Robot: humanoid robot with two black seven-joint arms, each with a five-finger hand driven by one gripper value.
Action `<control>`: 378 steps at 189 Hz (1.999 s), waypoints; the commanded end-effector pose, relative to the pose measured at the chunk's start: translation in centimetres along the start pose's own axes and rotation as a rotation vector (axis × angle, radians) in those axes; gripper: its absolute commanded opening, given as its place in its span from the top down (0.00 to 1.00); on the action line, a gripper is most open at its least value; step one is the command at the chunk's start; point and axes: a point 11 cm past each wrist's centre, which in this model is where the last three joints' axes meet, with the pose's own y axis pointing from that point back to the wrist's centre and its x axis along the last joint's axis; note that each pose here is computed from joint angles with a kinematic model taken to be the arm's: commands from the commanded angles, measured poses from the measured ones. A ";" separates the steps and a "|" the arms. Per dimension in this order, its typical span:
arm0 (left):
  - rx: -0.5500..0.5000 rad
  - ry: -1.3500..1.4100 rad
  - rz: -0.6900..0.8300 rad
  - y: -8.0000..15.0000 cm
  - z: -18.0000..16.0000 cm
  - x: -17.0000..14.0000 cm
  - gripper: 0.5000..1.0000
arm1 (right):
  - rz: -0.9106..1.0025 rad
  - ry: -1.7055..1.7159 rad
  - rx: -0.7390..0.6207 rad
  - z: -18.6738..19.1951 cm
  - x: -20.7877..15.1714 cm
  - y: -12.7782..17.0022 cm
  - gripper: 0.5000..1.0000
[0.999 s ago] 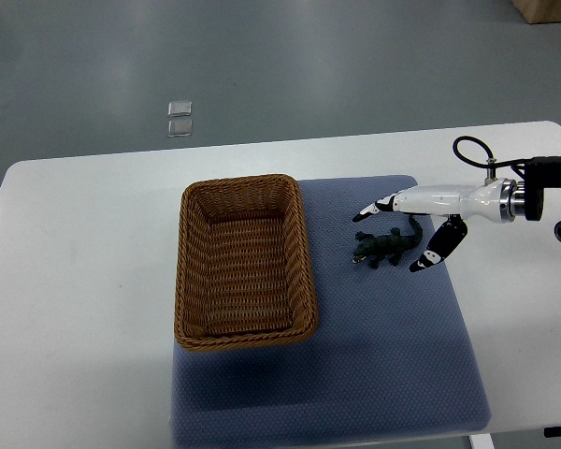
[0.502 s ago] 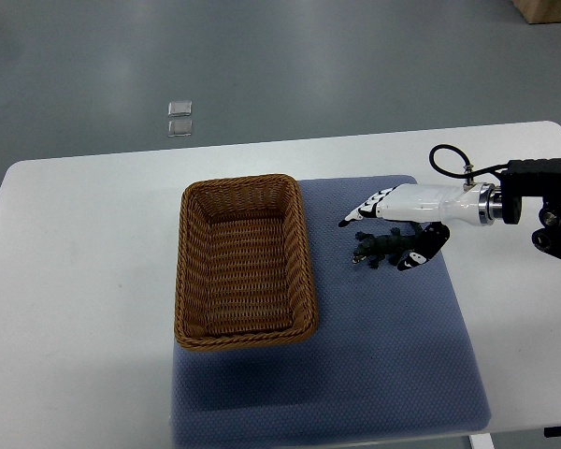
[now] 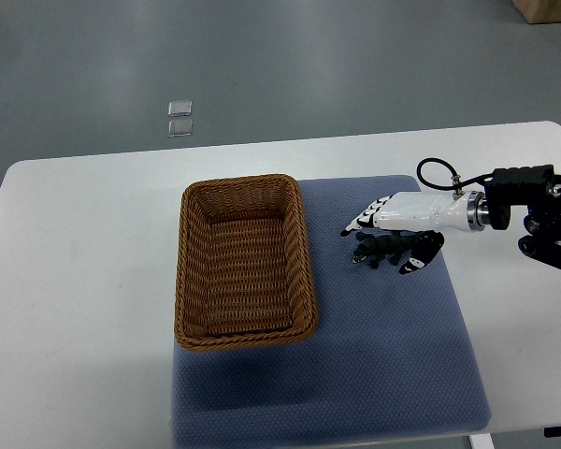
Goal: Place crocodile in brown basket with right hand
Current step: 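Close the right hand's fingers around the crocodile's body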
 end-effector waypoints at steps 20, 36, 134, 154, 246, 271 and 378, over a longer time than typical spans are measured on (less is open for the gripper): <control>0.000 0.000 0.000 0.0 0.0 0.0 0.00 | -0.016 0.031 -0.035 1.1 -0.2 0.3 0.17; 0.000 0.000 0.000 0.0 0.0 0.0 0.00 | -0.010 0.038 -0.041 1.3 -0.2 0.3 0.18; 0.000 0.000 0.000 0.0 0.0 0.0 0.00 | -0.026 0.068 -0.041 1.2 -0.5 0.1 0.36; 0.000 0.000 0.000 0.0 0.0 0.0 0.00 | -0.027 0.077 -0.040 1.2 -0.7 0.1 0.37; 0.000 0.000 0.000 0.0 0.0 0.0 0.00 | -0.029 0.110 -0.038 1.2 -0.8 -0.3 0.44; 0.000 0.000 0.000 0.0 0.0 0.0 0.00 | -0.027 0.113 -0.040 1.2 -0.6 -0.3 0.48; 0.000 0.000 0.000 0.0 0.0 0.0 0.00 | -0.033 0.116 -0.049 1.5 -0.7 -0.6 0.75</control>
